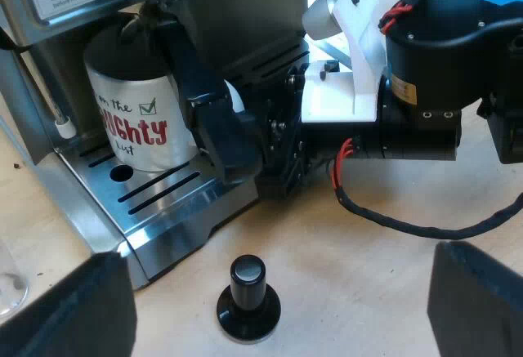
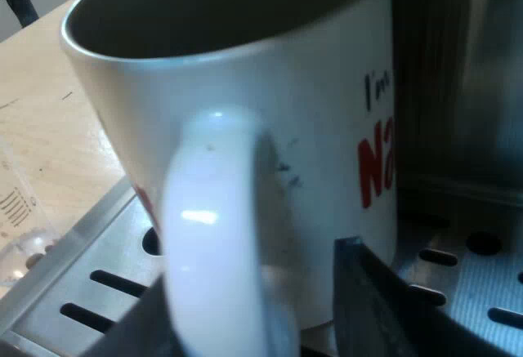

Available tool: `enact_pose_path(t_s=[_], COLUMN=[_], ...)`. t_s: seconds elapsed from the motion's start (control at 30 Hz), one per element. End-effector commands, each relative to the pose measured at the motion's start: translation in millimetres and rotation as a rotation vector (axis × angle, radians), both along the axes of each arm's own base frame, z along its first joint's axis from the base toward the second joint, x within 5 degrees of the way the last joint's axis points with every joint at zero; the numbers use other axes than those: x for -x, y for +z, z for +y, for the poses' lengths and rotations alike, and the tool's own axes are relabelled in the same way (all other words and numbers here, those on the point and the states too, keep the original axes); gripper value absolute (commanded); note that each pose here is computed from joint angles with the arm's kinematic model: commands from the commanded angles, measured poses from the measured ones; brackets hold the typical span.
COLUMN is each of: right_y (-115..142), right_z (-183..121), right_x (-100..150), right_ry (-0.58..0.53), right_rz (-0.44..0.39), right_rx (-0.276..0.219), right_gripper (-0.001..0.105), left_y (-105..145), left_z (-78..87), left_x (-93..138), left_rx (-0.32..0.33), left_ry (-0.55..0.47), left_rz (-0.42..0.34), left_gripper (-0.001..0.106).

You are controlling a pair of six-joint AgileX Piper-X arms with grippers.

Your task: Remove mug from coffee machine

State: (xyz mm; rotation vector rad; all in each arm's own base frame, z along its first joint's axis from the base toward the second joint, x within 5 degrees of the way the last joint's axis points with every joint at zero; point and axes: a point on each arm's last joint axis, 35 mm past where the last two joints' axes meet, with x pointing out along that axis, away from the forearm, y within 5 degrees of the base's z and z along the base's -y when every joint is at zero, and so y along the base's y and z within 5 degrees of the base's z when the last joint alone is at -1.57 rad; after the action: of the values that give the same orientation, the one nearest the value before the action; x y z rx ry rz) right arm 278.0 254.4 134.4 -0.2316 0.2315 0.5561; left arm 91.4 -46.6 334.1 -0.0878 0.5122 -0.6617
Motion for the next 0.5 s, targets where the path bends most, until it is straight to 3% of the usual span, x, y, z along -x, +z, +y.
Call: enact_pose_path(t_s=[0.03,0.3,0.5], right_y=[3.4,3.4,5.0], right_z=[1.7,1.7,1.5], right_x=[-1.2,-1.2,-1.1], right_ry=[-0.002,-0.002,0.005], right_rz=[-0.028,-0.028,-0.041], right_rx=[0.001,0.001,0.019], right_gripper=[0.025,0.001,0.0], left_y=[2.1,2.1,2.1], left_z=[-0.4,-0.4,-0.4], left_x=[0.4,0.4,0.4], left_rx=[0.003,0.003,0.003], left_ry=[-0.01,-0.01,-0.01], left_rz=[-0.011,-0.011,-0.011], left_gripper=[0.087,0.087,0.087])
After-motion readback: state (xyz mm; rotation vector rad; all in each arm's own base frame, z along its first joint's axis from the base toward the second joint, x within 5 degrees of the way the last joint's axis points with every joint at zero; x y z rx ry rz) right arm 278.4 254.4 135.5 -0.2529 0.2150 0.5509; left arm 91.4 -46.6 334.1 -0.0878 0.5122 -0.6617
